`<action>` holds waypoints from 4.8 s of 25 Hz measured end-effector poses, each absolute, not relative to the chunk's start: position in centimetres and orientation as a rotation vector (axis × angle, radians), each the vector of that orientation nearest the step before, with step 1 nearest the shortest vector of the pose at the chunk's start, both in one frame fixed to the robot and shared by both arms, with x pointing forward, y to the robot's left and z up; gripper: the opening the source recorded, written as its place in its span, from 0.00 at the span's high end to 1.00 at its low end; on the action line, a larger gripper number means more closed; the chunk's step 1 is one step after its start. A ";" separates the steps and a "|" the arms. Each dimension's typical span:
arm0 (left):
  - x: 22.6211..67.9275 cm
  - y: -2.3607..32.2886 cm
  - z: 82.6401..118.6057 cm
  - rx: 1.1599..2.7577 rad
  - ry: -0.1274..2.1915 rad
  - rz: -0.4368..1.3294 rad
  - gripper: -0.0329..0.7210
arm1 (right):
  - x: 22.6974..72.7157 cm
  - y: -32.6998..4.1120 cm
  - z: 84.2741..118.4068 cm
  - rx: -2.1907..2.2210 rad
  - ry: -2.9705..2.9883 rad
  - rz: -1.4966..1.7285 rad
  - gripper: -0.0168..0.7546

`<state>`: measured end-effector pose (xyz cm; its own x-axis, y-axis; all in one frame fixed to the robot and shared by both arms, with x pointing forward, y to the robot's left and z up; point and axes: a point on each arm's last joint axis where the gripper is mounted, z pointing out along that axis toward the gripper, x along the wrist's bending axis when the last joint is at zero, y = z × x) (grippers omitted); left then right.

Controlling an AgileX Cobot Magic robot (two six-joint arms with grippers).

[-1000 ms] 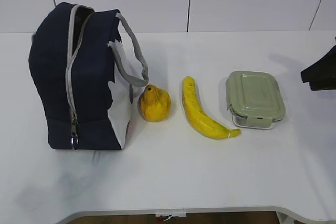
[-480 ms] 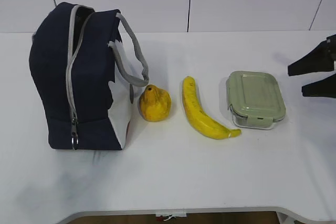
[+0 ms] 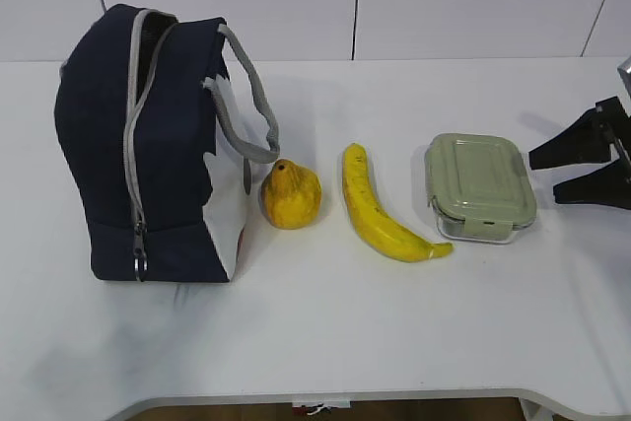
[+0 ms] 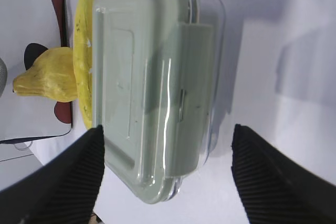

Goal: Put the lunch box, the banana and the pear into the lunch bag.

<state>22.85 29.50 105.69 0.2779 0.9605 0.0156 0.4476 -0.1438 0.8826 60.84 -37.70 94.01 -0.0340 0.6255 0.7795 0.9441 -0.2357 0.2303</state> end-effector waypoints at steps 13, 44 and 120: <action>22.8 29.3 105.7 1.728 1.284 0.770 0.64 | 62.3 -37.9 93.3 -1.844 -1.641 -1.270 0.21; 22.8 29.2 105.7 1.725 1.281 0.759 0.64 | 63.0 -35.9 90.0 -1.786 -1.628 -1.213 0.25; 28.5 27.0 109.4 1.663 1.336 0.515 0.63 | 61.6 -23.9 105.6 -1.559 -1.657 -1.453 0.47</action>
<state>28.45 27.03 109.45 0.3253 0.9215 -0.2121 0.5406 0.0028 0.8413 61.64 -23.93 105.61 -0.2690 0.4449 0.8542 0.9050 -0.1866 0.3822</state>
